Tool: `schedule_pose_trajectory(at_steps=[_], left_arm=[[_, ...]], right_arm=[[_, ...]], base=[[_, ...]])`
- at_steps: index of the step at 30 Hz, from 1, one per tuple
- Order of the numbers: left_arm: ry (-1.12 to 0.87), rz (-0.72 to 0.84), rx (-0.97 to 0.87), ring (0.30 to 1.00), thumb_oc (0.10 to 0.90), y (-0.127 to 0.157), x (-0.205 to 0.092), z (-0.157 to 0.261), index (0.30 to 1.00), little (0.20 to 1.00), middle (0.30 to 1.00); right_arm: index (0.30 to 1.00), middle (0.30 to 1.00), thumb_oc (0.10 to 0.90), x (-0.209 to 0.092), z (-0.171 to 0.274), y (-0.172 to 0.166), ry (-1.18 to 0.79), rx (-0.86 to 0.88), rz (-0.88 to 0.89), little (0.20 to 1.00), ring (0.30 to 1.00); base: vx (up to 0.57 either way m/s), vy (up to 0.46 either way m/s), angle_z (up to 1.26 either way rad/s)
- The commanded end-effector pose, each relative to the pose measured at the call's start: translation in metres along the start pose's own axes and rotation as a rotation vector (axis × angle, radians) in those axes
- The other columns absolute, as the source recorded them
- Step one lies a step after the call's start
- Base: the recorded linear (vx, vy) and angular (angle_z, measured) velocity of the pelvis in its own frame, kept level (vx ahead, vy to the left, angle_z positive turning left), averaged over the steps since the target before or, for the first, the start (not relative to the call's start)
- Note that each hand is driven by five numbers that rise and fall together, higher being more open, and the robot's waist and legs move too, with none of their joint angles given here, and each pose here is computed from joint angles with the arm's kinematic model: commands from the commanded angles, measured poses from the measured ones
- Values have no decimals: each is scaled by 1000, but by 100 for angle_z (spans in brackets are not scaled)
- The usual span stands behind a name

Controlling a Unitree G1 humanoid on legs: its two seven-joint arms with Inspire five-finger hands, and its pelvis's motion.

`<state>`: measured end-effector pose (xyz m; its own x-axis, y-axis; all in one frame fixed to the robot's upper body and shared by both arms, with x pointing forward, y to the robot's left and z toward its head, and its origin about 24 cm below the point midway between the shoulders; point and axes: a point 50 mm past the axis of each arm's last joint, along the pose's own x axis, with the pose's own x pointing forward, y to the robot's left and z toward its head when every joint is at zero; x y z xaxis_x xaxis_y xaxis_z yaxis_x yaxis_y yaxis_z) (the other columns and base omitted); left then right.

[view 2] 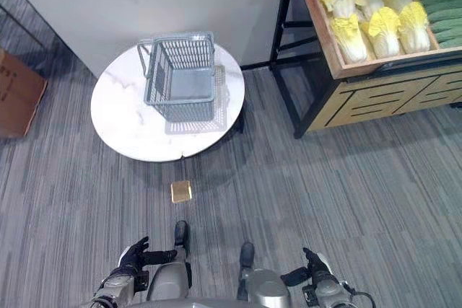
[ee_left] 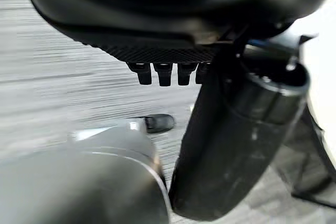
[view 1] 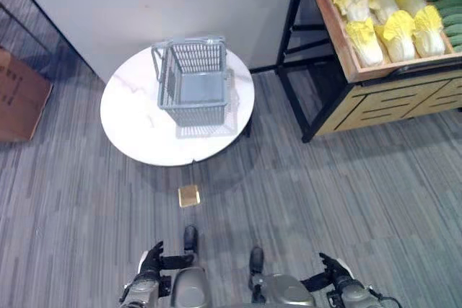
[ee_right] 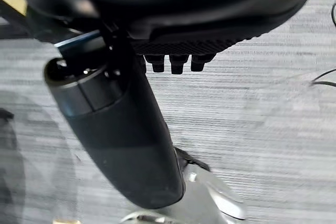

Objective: Get the vegetables into the basket

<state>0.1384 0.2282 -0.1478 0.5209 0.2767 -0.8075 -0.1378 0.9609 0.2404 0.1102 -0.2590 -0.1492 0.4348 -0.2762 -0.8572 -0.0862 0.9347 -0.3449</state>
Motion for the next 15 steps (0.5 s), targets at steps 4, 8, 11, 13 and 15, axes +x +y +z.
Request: schedule_pose_trajectory(at_steps=[4,8,11,13,15], left_arm=[[47,115,37,1000,900,33,4,7,1000,1000,1000],[129,101,42,1000,900,21,-5,-28,1000,1000,1000],[142,98,41,1000,900,28,-6,-32,1000,1000,1000],[155,101,43,1000,900,34,-8,-37,1000,1000,1000],[160,107,41,1000,900,38,-8,-39,1000,1000,1000]], right_arm=[[1000,1000,900,-1,-2,20,13,-63,51,1000,1000],[1000,1000,900,-3,1,42,-3,-83,112,1000,1000],[1000,1000,900,-3,7,43,-33,-70,117,1000,1000],[1000,1000,900,-3,10,42,-46,-62,120,1000,1000],[1000,1000,900,-3,10,41,-51,-56,122,1000,1000]], base=[[231,320,-19],[128,223,-81],[107,367,-28],[138,239,0],[116,124,20]])
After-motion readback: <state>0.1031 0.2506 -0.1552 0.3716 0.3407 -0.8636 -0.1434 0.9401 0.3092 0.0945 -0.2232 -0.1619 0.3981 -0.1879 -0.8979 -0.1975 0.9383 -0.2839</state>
